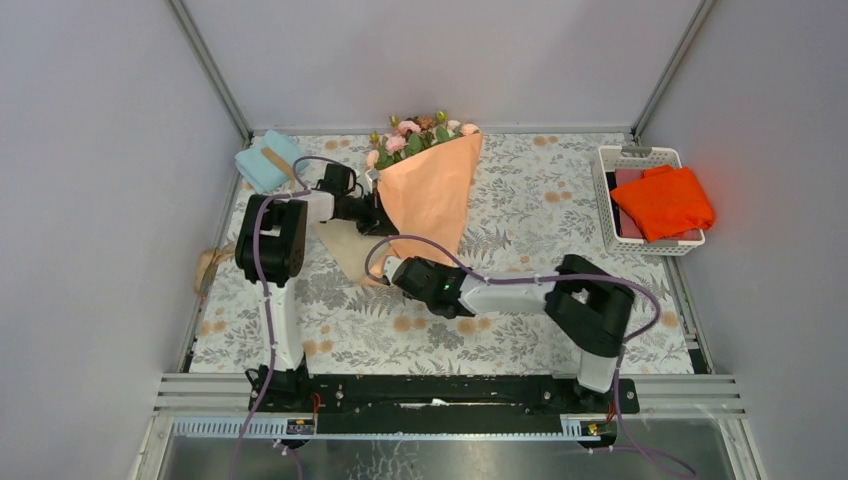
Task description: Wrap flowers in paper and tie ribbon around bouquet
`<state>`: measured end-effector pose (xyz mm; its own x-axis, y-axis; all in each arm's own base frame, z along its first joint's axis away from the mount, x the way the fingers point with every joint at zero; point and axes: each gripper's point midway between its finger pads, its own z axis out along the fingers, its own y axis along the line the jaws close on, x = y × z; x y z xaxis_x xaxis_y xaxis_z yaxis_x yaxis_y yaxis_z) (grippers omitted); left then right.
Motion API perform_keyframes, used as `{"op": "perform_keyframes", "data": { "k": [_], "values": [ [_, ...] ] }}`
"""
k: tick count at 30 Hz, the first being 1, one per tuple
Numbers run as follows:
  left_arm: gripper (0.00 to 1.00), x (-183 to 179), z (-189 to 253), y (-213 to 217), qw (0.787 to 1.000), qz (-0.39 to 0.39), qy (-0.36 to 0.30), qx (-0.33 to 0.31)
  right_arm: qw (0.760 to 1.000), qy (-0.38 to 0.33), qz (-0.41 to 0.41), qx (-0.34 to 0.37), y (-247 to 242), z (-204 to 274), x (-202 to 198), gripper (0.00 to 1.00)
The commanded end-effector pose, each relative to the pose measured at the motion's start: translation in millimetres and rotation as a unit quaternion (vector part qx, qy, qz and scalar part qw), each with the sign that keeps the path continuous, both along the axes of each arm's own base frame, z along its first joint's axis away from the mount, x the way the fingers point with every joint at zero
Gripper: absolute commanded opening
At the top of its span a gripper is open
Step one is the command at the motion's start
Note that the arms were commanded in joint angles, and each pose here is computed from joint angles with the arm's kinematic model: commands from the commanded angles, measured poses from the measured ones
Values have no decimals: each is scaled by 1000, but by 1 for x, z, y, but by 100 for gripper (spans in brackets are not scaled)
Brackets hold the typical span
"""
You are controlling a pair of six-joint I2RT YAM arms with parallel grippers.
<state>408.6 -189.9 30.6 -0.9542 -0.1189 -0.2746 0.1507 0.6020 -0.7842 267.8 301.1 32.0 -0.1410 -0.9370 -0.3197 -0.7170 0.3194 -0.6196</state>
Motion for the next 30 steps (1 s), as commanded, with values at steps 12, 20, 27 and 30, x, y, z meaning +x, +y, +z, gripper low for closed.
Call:
{"op": "perform_keyframes", "data": {
  "k": [12, 20, 27, 30],
  "values": [
    [0, -15, -40, 15, 999, 3, 22, 48, 878, 211, -9, 429, 53, 110, 6, 46],
    [0, -13, -45, 17, 998, 6, 25, 57, 863, 301, -156, 374, 24, 8, 19, 0],
    [0, -14, -48, 22, 997, 10, 24, 72, 853, 312, -268, 322, -54, -38, -44, 0],
    [0, -14, -47, 24, 996, 11, 15, 83, 846, 309, -284, 328, -71, -30, -62, 0]
  ]
}}
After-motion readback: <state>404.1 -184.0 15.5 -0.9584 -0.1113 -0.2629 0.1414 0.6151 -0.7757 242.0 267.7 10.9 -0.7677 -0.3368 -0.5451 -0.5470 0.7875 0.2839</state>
